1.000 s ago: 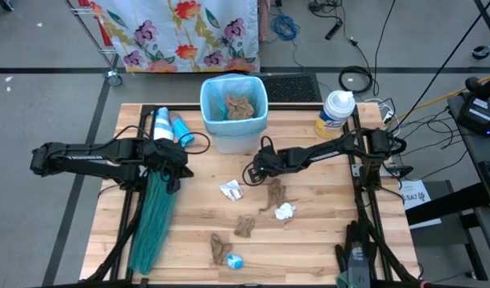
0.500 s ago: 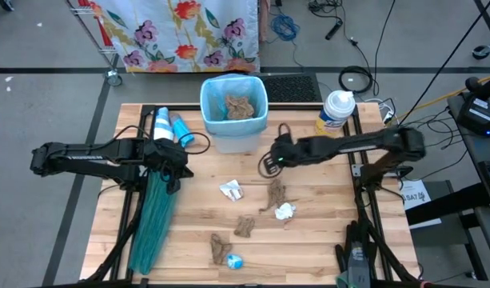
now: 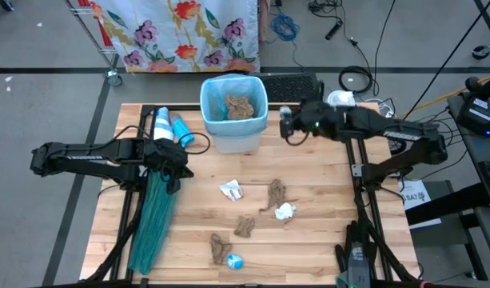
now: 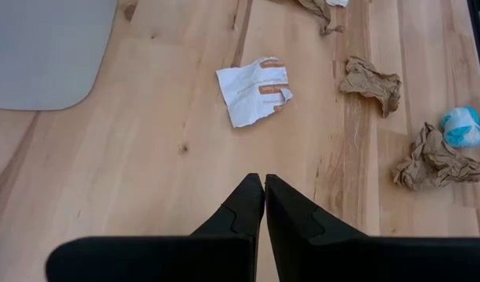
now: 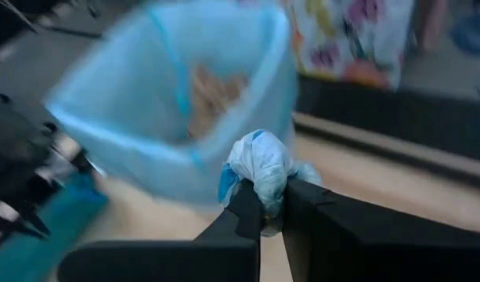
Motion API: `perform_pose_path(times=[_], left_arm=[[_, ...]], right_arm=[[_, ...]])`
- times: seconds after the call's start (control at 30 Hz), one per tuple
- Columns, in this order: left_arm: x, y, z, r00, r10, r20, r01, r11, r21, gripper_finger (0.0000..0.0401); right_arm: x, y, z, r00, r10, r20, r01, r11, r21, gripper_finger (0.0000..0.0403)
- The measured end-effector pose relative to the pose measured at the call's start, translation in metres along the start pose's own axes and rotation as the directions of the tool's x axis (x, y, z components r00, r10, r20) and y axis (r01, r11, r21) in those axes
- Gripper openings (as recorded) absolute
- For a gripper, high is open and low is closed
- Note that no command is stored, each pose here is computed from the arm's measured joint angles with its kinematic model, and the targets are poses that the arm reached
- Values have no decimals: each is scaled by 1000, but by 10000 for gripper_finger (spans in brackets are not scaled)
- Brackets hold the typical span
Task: Place trash/remove bag and relplace
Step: Put the blue plastic into the white trash bin, then put the white paper into the white trash bin
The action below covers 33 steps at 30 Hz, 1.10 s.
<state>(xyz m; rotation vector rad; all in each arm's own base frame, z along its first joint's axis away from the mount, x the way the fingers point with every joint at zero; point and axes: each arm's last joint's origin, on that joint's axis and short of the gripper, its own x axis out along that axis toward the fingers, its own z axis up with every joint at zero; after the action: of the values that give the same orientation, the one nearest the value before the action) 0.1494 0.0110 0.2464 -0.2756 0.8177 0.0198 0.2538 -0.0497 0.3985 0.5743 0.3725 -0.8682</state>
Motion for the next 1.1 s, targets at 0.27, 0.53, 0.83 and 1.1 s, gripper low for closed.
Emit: perform_pose_path(times=[0.27,0.53,0.83,1.1], left_arm=[[0,0,2,1000,-3,16,3,1000,4,22],[0,-1,3,999,-6,35,6,1000,8,22],[0,0,3,999,2,35,-2,1000,7,22],[0,0,3,999,4,36,-4,1000,7,22]], right_arm=[[31,28,40,986,149,75,-142,986,-91,13],[83,39,45,989,119,91,-104,983,-150,28],[114,36,39,991,129,21,-124,979,-160,129],[92,28,48,991,130,28,-123,975,-185,188]])
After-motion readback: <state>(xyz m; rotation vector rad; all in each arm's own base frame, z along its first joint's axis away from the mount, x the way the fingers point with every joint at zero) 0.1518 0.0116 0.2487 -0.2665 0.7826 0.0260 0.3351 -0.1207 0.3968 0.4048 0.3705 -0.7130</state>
